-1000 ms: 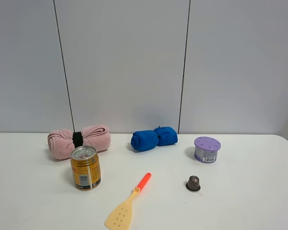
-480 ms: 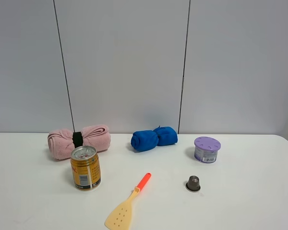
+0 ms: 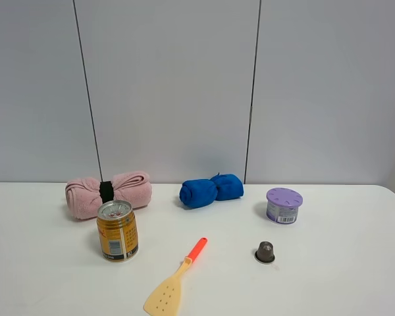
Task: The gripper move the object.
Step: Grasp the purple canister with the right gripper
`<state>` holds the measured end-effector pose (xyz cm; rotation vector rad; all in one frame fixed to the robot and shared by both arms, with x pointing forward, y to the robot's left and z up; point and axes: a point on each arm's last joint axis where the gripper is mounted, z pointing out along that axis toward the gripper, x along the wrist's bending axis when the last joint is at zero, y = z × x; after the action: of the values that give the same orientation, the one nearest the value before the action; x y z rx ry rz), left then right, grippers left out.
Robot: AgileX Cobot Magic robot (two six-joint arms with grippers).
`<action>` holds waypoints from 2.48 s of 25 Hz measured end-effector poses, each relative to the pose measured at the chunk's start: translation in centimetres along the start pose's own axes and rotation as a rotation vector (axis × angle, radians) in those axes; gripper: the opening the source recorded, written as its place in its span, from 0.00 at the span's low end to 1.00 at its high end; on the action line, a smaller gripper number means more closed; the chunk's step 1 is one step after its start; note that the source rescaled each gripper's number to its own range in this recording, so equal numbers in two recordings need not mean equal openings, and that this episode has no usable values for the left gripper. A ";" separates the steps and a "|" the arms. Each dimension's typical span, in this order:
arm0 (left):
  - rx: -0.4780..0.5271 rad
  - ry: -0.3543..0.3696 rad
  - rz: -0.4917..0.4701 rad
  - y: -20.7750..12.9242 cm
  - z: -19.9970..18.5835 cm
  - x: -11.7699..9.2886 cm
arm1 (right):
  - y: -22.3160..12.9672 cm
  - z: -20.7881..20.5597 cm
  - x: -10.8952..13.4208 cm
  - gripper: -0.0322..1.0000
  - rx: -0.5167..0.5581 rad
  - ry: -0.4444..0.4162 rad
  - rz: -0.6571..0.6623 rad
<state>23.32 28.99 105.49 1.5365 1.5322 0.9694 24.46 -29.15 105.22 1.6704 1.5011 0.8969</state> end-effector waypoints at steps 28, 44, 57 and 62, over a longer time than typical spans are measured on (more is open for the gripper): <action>0.000 0.000 0.000 0.0 0.0 0.0 | 16.6 19.3 6.9 1.00 0.345 0.158 -0.250; 0.000 0.000 0.000 0.0 0.0 0.0 | 14.3 38.3 12.4 1.00 0.654 0.100 -0.365; 0.000 0.000 0.000 0.0 0.0 0.0 | 13.4 41.2 13.0 1.00 0.562 0.104 -0.356; 0.000 0.000 0.000 0.0 0.0 0.0 | 12.4 42.5 13.2 1.00 0.542 0.110 -0.355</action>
<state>23.32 28.99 105.49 1.5365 1.5322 0.9694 68.33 -19.27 94.74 1.6442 2.1716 0.4134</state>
